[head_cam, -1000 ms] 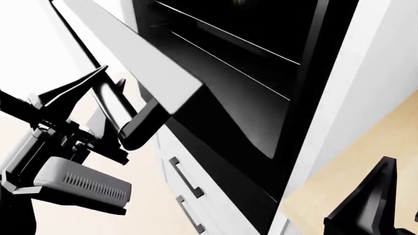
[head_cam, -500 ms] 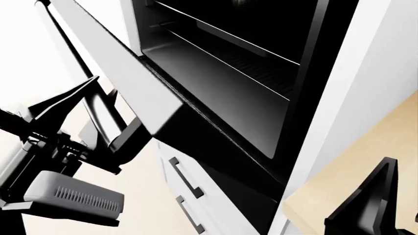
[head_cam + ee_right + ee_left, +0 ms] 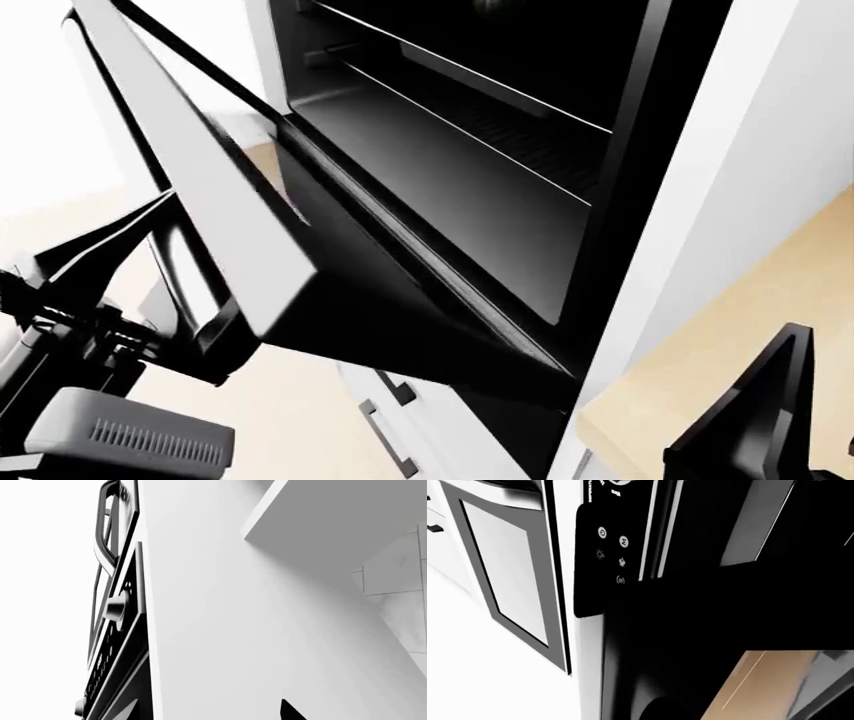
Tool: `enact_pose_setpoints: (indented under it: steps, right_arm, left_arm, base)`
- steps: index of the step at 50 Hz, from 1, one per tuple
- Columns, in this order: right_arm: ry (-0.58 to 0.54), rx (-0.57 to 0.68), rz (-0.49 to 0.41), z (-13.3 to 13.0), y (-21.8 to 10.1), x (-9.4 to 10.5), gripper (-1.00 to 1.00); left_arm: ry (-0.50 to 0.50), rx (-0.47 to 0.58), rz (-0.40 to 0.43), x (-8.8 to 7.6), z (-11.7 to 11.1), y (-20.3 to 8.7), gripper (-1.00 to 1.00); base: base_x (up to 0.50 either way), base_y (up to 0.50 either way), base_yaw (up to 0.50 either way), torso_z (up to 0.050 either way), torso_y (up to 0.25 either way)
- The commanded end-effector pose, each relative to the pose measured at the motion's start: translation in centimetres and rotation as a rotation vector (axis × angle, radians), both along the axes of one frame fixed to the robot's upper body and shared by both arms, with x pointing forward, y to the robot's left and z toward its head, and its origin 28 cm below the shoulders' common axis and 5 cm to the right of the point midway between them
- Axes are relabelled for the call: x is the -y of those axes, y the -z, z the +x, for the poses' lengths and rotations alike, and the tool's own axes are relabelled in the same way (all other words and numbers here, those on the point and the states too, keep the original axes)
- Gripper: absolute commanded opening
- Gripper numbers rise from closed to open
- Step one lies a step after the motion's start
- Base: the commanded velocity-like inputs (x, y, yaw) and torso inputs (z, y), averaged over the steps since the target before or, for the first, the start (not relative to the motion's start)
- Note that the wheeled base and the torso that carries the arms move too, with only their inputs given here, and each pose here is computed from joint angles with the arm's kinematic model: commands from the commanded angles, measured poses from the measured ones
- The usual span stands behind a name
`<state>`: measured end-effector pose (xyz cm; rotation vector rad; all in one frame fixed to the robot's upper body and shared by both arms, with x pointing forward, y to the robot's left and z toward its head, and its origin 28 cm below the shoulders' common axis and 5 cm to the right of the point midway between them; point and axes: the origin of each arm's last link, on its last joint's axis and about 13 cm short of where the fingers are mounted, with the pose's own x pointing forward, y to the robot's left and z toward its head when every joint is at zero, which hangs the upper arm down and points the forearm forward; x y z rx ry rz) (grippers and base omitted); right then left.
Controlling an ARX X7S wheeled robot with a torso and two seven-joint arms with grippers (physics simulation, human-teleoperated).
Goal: Open the oven door
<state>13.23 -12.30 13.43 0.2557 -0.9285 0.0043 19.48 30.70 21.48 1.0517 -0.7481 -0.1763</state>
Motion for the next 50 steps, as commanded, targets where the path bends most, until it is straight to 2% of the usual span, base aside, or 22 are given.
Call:
enact_pose_setpoints:
  steps: [1, 36, 43, 50]
  right_arm:
    - [-0.002, -0.001, 0.000, 0.0, 0.0, 0.0, 1.00]
    - [0.000, 0.000, 0.007, 0.0, 0.0, 0.1, 1.00]
    - [-0.002, 0.002, 0.007, 0.0, 0.0, 0.0, 1.00]
    - [-0.002, 0.003, 0.008, 0.0, -0.1, 0.0, 1.00]
  left_arm:
    - [-0.004, 0.157, -0.072, 0.0, -1.5, -1.4, -1.00]
    - [-0.027, 0.163, -0.130, -0.9, -3.1, 0.3, -1.00]
    - [-0.010, 0.217, -0.192, -1.2, -3.5, 1.5, -1.00]
    - [0.005, 0.222, -0.223, -1.1, -3.4, 2.3, -1.00]
  base:
    - [0.00, 0.00, 0.00, 0.000, 0.000]
    - [0.00, 0.00, 0.00, 0.001, 0.006]
    - [0.00, 0.00, 0.00, 0.001, 0.006]
    - [0.00, 0.00, 0.00, 0.001, 0.006]
